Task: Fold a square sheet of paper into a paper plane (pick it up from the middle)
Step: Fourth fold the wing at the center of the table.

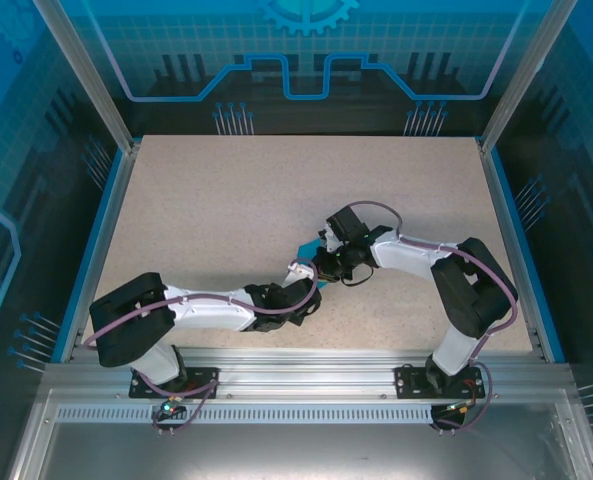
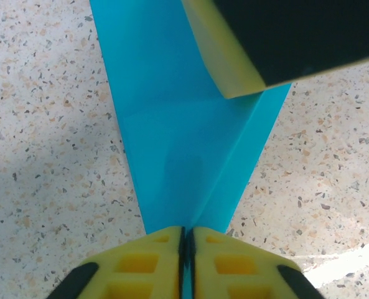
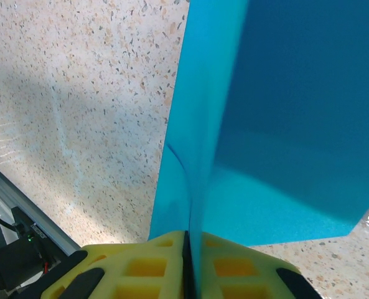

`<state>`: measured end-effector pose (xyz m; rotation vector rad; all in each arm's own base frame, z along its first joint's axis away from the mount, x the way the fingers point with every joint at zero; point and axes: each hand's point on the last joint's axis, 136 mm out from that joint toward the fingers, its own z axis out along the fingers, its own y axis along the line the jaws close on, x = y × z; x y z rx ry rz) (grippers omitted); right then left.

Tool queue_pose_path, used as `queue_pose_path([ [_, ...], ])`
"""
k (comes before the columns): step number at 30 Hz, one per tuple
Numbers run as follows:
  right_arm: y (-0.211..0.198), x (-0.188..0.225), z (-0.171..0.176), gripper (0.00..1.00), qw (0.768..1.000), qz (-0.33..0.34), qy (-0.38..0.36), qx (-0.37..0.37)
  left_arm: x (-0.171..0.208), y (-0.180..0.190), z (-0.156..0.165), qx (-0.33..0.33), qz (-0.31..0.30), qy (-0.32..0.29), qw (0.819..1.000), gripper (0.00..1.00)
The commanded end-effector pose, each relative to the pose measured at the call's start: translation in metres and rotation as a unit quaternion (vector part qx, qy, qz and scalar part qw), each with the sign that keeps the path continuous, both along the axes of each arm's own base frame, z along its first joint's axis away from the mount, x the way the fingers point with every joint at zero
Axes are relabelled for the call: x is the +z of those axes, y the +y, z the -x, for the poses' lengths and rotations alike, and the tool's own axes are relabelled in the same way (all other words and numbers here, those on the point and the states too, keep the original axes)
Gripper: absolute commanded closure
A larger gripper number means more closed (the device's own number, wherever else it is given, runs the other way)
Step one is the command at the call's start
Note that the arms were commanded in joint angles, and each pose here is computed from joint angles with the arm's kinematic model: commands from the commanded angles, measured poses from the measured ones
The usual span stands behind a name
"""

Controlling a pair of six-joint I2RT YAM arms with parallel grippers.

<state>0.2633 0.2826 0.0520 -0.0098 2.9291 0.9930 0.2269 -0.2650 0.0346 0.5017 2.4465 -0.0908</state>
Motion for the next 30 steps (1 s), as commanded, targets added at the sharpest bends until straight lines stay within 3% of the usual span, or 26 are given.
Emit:
queue_pose_path([
  [1, 0.002, 0.0, 0.0, 0.88, 1.0, 0.001, 0.012, 0.005, 0.005, 0.0, -0.005, 0.002, -0.005, -0.012, 1.0, 0.89],
  [4, 0.002, 0.002, 0.001, 0.86, 1.0, 0.0, 0.011, 0.008, 0.004, 0.0, -0.004, 0.005, 0.005, -0.01, 1.0, 0.94],
  [9, -0.004, 0.009, -0.001, 0.73, 1.0, 0.01, -0.008, 0.012, 0.003, 0.0, -0.003, 0.011, 0.07, 0.014, 0.997, 0.99],
  [14, -0.011, 0.02, -0.002, 0.61, 1.0, 0.01, -0.025, 0.014, 0.005, -0.006, 0.0, -0.01, 0.154, 0.053, 0.987, 0.99],
  [19, -0.017, 0.034, -0.004, 0.57, 0.998, 0.005, -0.054, 0.014, 0.004, -0.003, -0.001, -0.008, 0.21, 0.085, 0.974, 1.0],
  [23, -0.017, 0.042, -0.003, 0.56, 0.997, -0.006, -0.071, 0.023, 0.002, 0.002, -0.004, 0.002, 0.241, 0.105, 0.965, 1.0],
  [30, -0.004, 0.032, 0.001, 0.77, 0.997, -0.025, -0.059, 0.046, -0.007, 0.013, -0.006, 0.031, 0.277, 0.131, 0.951, 1.0],
])
